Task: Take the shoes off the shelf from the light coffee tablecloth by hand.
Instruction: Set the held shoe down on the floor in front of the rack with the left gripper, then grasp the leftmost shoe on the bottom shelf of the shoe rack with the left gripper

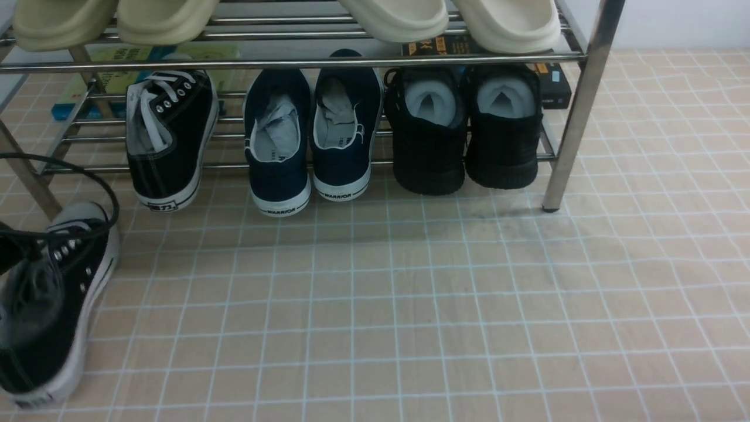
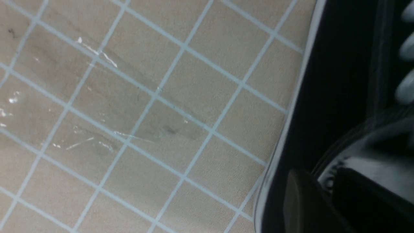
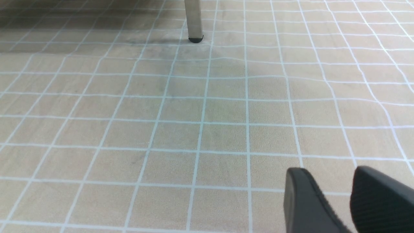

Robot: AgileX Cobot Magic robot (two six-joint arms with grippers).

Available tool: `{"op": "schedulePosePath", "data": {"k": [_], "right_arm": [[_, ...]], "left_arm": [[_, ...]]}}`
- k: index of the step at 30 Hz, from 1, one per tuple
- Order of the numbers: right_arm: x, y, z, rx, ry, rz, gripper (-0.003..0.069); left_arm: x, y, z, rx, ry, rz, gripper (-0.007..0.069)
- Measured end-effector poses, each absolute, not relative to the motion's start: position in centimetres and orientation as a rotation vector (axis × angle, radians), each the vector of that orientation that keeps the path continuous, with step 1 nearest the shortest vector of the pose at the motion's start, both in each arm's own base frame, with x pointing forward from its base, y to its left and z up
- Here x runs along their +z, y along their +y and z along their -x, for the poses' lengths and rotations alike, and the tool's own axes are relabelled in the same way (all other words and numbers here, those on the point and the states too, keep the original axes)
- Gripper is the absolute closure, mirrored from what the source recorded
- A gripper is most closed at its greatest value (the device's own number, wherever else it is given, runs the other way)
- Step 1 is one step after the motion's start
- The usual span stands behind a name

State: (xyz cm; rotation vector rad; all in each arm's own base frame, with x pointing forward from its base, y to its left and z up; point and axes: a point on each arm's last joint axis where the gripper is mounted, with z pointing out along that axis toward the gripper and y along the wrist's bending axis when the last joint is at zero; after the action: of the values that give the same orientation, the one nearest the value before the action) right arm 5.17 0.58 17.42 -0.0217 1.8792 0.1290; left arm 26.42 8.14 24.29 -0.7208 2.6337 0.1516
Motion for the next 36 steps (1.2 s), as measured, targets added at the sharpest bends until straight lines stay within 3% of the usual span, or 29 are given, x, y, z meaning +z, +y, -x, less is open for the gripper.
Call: {"op": "schedulePosePath", "data": {"k": [4,7,11,12,14,15,18,21,24,27,31,36], "right_arm": [[17.4,0.6,-5.2,0.129,1.879,0.022,0.0419],[17.4,0.6,-5.2,0.129,1.879,0.022,0.0419],[17.4,0.6,-5.2,0.129,1.879,0.022,0.0419],[17.4,0.6,-5.2,0.129,1.879,0.022,0.0419],[17.4,0.6,-5.2,0.129,1.879,0.022,0.0419],[17.4,0.6,-5.2,0.129,1.879,0.022,0.0419],[17.4,0.6,-5.2,0.129,1.879,0.022,0.0419],[17.4,0.6,-5.2,0.129,1.879,0.022,0.0419],[17.4,0.6,-5.2,0.129,1.879,0.022,0.0419],[17.4,0.6,-5.2,0.129,1.879,0.022,0.0419],[17.4,0.6,-5.2,0.129,1.879,0.022,0.0419],[17.4,0.6,-5.2,0.129,1.879,0.022,0.0419]], "left_arm": [[25.8,8.4,-26.8,0.180,2.634,0.717,0.0317],[27.8,8.6,-26.9,0.203,2.651,0.739,0.0300],[29.9,8.7,-26.9,0.217,2.665,0.731,0.0395],[31.1,8.5,-26.9,0.198,2.672,0.707,0.0496],[31.4,8.4,-26.9,0.175,2.679,0.693,0.0558],[31.8,7.9,-26.9,0.101,2.696,0.662,0.0603],[32.3,7.2,-27.1,-0.001,2.705,0.627,0.0624],[33.7,6.1,-27.9,-0.188,2.640,0.601,0.0618],[34.6,5.8,-28.4,-0.240,2.591,0.594,0.0585],[34.8,5.1,-29.5,-0.249,2.545,0.552,0.0505],[34.4,2.9,-32.6,-0.266,2.538,0.436,0.0330],[33.6,2.6,-35.8,-0.219,2.509,0.440,0.0223]]}}
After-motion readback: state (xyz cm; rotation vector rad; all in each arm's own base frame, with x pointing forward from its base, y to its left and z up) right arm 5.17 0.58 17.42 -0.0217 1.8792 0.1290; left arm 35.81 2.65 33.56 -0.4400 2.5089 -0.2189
